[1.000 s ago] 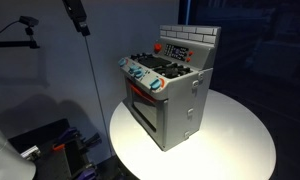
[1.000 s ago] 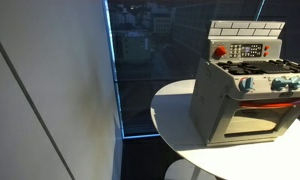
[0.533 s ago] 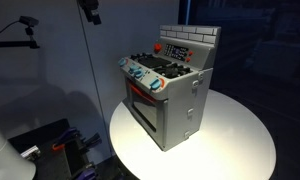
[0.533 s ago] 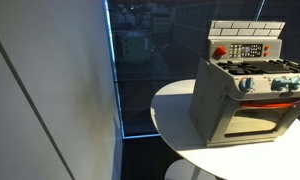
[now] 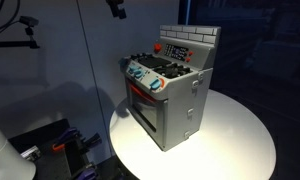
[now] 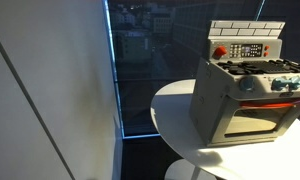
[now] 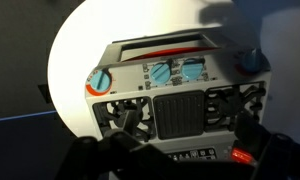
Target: Press the top button on the right side of the stove
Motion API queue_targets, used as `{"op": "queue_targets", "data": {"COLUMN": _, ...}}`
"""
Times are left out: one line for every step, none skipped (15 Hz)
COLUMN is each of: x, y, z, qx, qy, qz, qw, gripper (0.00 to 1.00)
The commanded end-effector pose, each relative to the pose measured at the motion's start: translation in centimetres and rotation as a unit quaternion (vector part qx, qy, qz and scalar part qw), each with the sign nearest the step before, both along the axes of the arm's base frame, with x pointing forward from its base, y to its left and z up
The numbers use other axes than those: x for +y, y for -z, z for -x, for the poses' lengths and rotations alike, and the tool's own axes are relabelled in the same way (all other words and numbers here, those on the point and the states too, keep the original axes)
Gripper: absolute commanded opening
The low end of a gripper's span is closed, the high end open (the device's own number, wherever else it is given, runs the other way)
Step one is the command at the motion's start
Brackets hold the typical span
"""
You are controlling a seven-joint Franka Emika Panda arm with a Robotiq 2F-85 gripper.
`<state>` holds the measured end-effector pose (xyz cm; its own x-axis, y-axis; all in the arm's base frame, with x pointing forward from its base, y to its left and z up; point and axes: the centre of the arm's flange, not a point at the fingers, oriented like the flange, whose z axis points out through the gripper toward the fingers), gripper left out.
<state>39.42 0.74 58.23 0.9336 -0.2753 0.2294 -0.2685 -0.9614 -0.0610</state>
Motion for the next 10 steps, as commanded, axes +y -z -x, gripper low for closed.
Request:
{"op": "queue_targets", "data": {"x": -1.5, "y": -0.4, "z": -4.0, "qx": -0.003, "qy": 0.031, "qz": 0.014, "qw": 0.9994, "gripper": 1.00}}
{"op": "queue_targets", "data": {"x": -2.0, "y": -0.1, "z": -4.6, "qx": -0.002, "qy": 0.038, "qz": 0.016, "qw": 0.9992, "gripper": 1.00}}
{"op": "queue_targets", "data": {"x": -2.6, "y": 0.1, "z": -5.3, "qx": -0.001, "qy": 0.044, "qz": 0.017, "qw": 0.9989, "gripper": 1.00}}
{"op": "queue_targets", "data": {"x": -3.2, "y": 0.4, "z": -6.0, "qx": -0.002, "qy": 0.052, "qz": 0.020, "qw": 0.9984, "gripper": 1.00}}
{"op": "queue_targets", "data": {"x": -3.7, "y": 0.6, "z": -6.6, "qx": -0.002, "qy": 0.059, "qz": 0.022, "qw": 0.9980, "gripper": 1.00}}
{"op": "queue_targets", "data": {"x": -4.3, "y": 0.9, "z": -7.3, "qx": -0.003, "qy": 0.069, "qz": 0.024, "qw": 0.9973, "gripper": 1.00}}
{"op": "queue_targets", "data": {"x": -4.9, "y": 1.1, "z": -7.9, "qx": -0.008, "qy": 0.085, "qz": 0.027, "qw": 0.9960, "gripper": 1.00}}
{"op": "queue_targets", "data": {"x": -5.5, "y": 1.4, "z": -8.4, "qx": -0.011, "qy": 0.098, "qz": 0.029, "qw": 0.9947, "gripper": 1.00}}
{"op": "queue_targets", "data": {"x": -6.1, "y": 1.6, "z": -8.9, "qx": -0.014, "qy": 0.111, "qz": 0.030, "qw": 0.9933, "gripper": 1.00}}
{"op": "queue_targets", "data": {"x": -6.7, "y": 1.9, "z": -9.3, "qx": -0.012, "qy": 0.125, "qz": 0.026, "qw": 0.9917, "gripper": 1.00}}
